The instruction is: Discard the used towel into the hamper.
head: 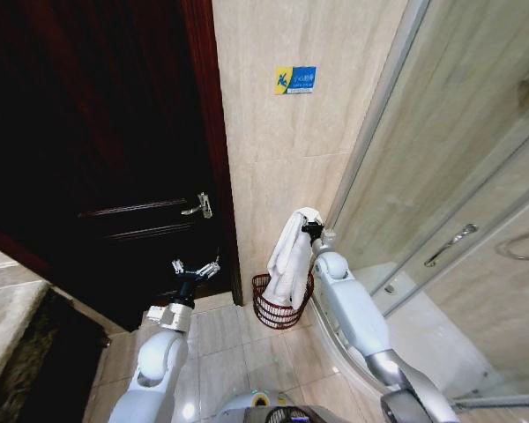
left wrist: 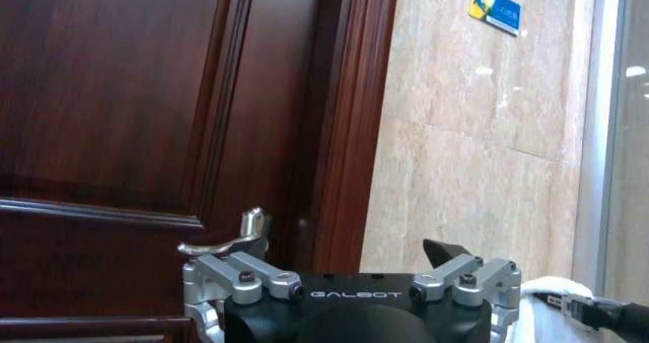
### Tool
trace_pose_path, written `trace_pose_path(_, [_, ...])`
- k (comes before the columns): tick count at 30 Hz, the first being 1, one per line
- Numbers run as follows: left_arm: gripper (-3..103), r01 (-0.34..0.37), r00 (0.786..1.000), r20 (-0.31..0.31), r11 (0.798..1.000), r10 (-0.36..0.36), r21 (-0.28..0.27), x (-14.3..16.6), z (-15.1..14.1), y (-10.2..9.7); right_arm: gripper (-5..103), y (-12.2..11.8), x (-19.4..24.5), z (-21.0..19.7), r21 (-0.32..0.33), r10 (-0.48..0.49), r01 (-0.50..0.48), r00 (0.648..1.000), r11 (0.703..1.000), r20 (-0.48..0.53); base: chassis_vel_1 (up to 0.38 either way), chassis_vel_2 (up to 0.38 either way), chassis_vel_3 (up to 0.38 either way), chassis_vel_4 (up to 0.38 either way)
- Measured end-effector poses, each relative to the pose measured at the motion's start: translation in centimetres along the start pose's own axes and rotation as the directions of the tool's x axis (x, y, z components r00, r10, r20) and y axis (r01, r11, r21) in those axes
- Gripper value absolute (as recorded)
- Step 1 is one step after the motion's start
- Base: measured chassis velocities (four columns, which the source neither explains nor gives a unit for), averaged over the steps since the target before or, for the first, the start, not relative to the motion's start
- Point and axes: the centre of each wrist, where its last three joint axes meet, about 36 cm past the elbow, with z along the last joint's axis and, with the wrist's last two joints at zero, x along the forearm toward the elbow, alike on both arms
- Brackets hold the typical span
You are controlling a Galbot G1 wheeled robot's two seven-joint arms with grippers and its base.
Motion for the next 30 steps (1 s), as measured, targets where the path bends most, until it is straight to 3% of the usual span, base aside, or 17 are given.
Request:
trace_pose_path(17, [100,-0.02,1.0,-0.003,1.0,0.02,-0.003,0.4,0.0,-0.1,7,-0.4,-0.8,0.2,-0.008,0.02,-0.02,1.0,1.0,-0.014,0.0,0.0,0.0,0.0])
trace_pose_path(30, [100,-0.026,1.0,-0.005,1.0,0.026,-0.009,0.6,-0.1,-0.2,7,-0.1,-1.6,-1.7,-0.014,0.035,-0.035,0.999,0.999,0.037,0.0,0.0,0.0,0.0])
